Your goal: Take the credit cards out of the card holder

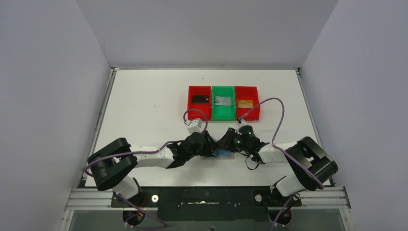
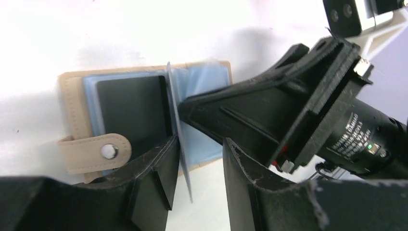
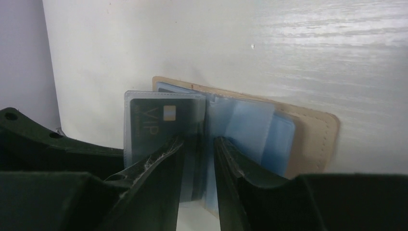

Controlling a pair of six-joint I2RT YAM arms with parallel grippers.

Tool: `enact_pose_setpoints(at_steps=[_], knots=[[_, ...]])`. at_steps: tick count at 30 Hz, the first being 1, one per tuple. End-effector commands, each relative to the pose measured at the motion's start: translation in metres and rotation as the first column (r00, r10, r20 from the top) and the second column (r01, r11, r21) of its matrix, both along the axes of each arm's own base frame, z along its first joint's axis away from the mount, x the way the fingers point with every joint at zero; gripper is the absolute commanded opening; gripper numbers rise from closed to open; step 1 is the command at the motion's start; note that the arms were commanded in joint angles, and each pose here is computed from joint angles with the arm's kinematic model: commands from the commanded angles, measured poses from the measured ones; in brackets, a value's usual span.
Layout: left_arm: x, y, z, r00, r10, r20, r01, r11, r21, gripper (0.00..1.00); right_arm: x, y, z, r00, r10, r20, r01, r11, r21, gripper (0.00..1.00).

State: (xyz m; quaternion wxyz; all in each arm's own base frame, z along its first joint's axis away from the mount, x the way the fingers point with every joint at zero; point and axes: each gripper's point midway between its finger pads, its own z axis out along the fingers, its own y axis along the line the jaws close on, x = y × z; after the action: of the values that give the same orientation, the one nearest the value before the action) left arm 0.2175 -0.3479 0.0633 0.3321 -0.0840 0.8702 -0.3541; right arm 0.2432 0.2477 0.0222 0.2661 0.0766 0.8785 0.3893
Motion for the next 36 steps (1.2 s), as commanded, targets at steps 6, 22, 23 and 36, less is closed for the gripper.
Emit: enact_pose_setpoints(at_steps=[6, 22, 23, 36], knots=[[0.014, -0.033, 0.036, 0.994, -0.069, 0.079, 0.079, 0.989, -0.125, 0.38, 0.006, -0.053, 0.021, 0.985, -0.155, 0.081, 0.168, 0.966, -0.196, 0.41], [-0.001, -0.085, 0.032, 0.952, -0.294, 0.088, 0.305, 0.938, -0.164, 0.39, -0.013, -0.127, 0.043, 0.900, -0.394, 0.188, 0.433, 0.861, -0.266, 0.48], [-0.004, -0.089, 0.033, 0.943, -0.322, 0.089, 0.332, 0.929, -0.165, 0.40, -0.015, -0.129, 0.044, 0.897, -0.398, 0.194, 0.439, 0.858, -0.266, 0.49], [0.010, -0.033, 0.038, 0.986, -0.141, 0.091, 0.149, 0.986, -0.077, 0.44, -0.020, -0.095, 0.058, 0.949, -0.268, 0.166, 0.295, 0.941, -0.165, 0.54]])
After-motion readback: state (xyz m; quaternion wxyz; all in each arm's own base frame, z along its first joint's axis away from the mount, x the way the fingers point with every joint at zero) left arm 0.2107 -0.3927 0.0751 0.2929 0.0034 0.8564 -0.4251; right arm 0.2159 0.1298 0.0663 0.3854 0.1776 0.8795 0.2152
